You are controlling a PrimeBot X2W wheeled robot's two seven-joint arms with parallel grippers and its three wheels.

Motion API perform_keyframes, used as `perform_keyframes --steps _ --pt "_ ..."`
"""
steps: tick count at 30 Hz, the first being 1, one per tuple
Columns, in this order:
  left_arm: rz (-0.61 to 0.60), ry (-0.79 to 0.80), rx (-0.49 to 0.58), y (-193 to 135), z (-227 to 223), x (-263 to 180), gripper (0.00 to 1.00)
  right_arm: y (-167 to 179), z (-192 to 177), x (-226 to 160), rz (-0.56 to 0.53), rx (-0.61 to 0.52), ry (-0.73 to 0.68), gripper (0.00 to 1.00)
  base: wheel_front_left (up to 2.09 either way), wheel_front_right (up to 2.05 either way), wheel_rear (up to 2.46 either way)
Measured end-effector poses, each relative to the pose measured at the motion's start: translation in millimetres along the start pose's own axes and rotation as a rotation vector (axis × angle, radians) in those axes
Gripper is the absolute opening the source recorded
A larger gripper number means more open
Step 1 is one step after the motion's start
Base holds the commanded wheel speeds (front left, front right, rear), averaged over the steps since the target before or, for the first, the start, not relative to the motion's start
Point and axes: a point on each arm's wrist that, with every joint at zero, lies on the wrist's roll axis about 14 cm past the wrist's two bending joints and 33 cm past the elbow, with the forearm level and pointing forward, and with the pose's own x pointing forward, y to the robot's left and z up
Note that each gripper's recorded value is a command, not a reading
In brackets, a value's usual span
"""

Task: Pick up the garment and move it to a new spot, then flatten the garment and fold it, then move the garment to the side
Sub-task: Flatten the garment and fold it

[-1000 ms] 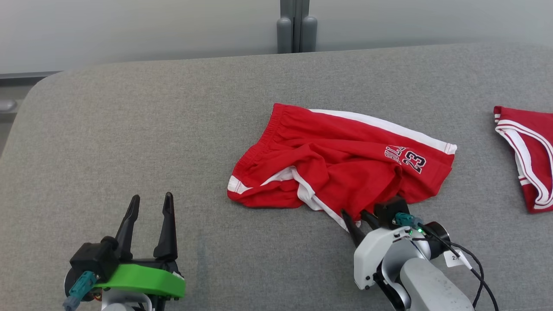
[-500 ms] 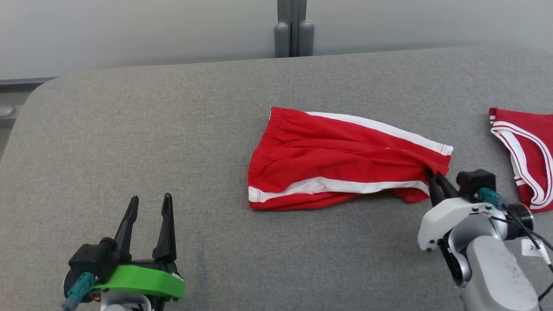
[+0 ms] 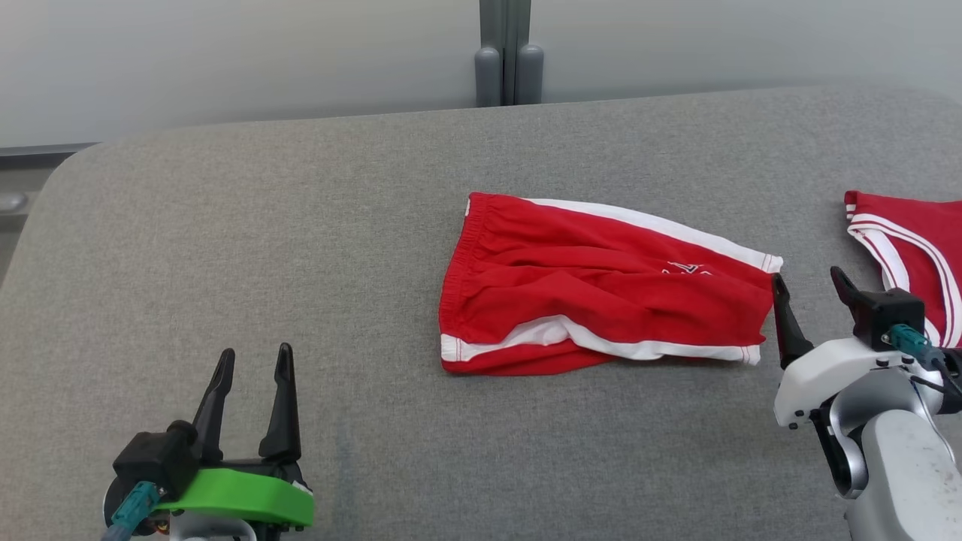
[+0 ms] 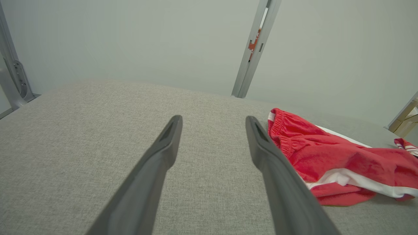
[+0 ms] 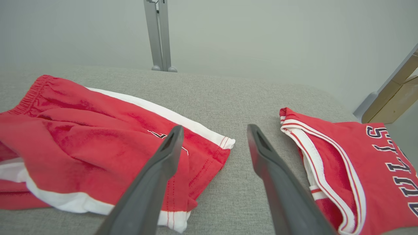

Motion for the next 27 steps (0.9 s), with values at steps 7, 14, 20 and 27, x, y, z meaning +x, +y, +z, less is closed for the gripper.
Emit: perform_keyframes --steps 7,14,20,27 --pt "0.007 -0.025 0.002 2.0 8.3 -4.7 1.0 1.0 20.1 -21.2 -0.014 0.053 -0.119 1.0 0.0 0.0 0.0" --pt "0.001 -0.04 0.003 -1.8 12.3 -11.7 1.0 -0.2 28.2 -46.9 -0.02 0.093 -0.181 1.0 0.0 0.0 0.0" --pt "-0.007 -0.048 0.0 -5.8 14.4 -15.9 1.0 7.3 45.9 -59.3 0.014 0.084 -0.249 1.0 0.0 0.0 0.0" --pt "0.001 -0.051 0.002 -3.7 15.3 -18.2 1.0 15.4 48.6 -66.0 0.026 0.106 -0.258 1.0 0.0 0.0 0.0"
